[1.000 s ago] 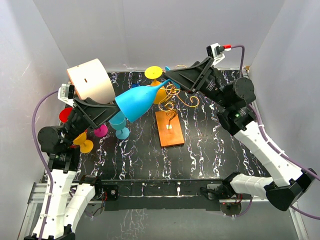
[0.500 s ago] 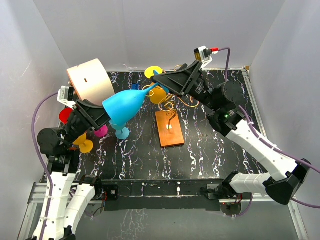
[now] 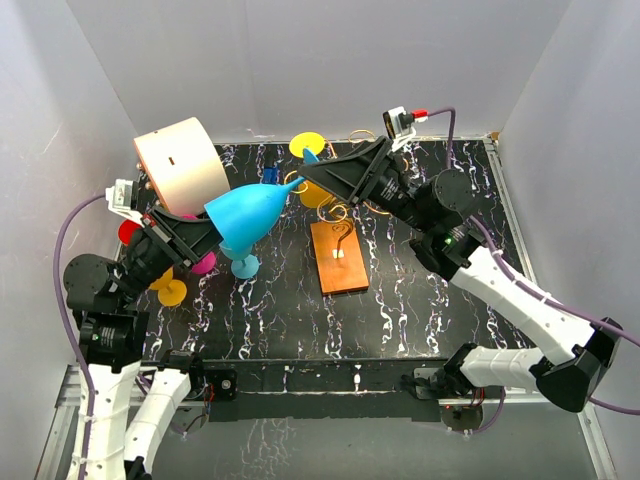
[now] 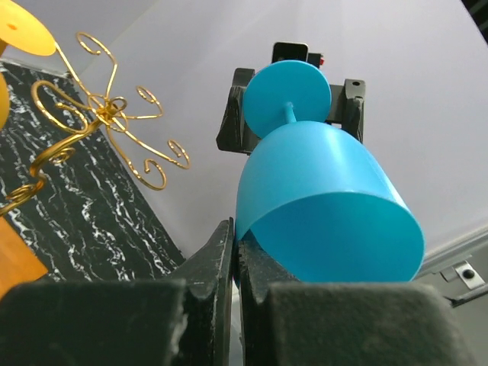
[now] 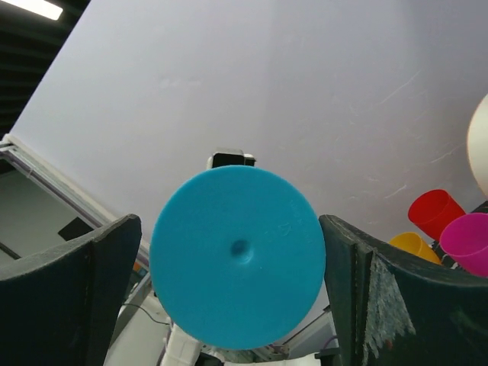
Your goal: Take the wine glass off the wine glass rack
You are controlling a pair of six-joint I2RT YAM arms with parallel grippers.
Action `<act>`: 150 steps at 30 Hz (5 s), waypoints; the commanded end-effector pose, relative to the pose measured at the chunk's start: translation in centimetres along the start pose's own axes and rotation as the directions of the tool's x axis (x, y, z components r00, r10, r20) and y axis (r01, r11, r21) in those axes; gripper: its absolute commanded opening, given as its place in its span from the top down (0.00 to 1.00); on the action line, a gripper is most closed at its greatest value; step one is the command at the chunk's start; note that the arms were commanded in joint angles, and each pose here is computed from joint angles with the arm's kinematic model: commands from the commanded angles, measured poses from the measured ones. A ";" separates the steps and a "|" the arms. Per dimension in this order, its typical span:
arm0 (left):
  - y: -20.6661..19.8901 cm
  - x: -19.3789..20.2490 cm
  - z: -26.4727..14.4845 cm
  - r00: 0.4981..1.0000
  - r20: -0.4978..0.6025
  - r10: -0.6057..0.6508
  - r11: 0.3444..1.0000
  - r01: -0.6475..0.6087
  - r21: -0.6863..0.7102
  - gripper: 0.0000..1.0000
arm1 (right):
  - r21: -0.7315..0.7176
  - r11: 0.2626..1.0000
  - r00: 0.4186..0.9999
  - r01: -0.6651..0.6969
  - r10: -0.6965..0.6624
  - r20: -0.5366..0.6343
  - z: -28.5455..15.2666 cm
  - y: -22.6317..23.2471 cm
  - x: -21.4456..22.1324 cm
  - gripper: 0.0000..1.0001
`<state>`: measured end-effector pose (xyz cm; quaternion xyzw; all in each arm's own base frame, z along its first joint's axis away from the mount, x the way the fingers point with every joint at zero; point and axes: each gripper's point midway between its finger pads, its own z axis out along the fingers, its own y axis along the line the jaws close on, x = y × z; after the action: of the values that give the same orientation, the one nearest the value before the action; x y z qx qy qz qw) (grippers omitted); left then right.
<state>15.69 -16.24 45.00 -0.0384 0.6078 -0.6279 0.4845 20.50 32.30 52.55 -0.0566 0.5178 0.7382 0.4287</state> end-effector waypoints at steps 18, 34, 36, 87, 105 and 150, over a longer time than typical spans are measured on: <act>8.3 2.0 -11.4 0.995 -0.047 0.089 0.649 -0.093 -0.755 1.00 | 0.410 0.783 0.777 0.469 -0.586 0.229 -8.3 2.3 -9.2 0.02; 14.9 3.5 -19.9 0.992 -0.123 0.003 0.158 -0.122 -0.980 1.00 | 0.510 0.688 0.687 0.517 -0.689 0.232 -10.9 3.4 -11.4 0.02; 16.2 3.2 -20.7 0.992 -0.128 0.002 0.072 -0.128 -0.989 1.00 | 0.514 0.683 0.683 0.519 -0.693 0.231 -11.2 3.7 -11.6 0.02; 28.6 1.9 -18.4 0.960 -0.253 -0.124 -0.183 -0.272 -0.945 0.87 | 0.585 0.604 0.653 0.541 -0.740 0.160 -11.9 1.2 -11.5 0.02; 23.6 -1.0 -15.4 0.966 -0.258 -0.016 -0.013 -0.258 -0.966 0.42 | 0.558 0.619 0.688 0.553 -0.717 0.114 -10.0 -0.4 -10.3 0.02; 11.0 -1.2 -1.5 0.983 -0.172 0.064 0.788 -0.156 -0.595 0.01 | 0.532 0.588 0.757 0.610 -0.631 -0.171 -3.2 -7.5 -7.1 0.02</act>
<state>20.99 -11.19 34.63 -0.1242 0.8270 -0.3423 0.4284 30.27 27.56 45.70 -0.0986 0.6894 0.3385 0.6328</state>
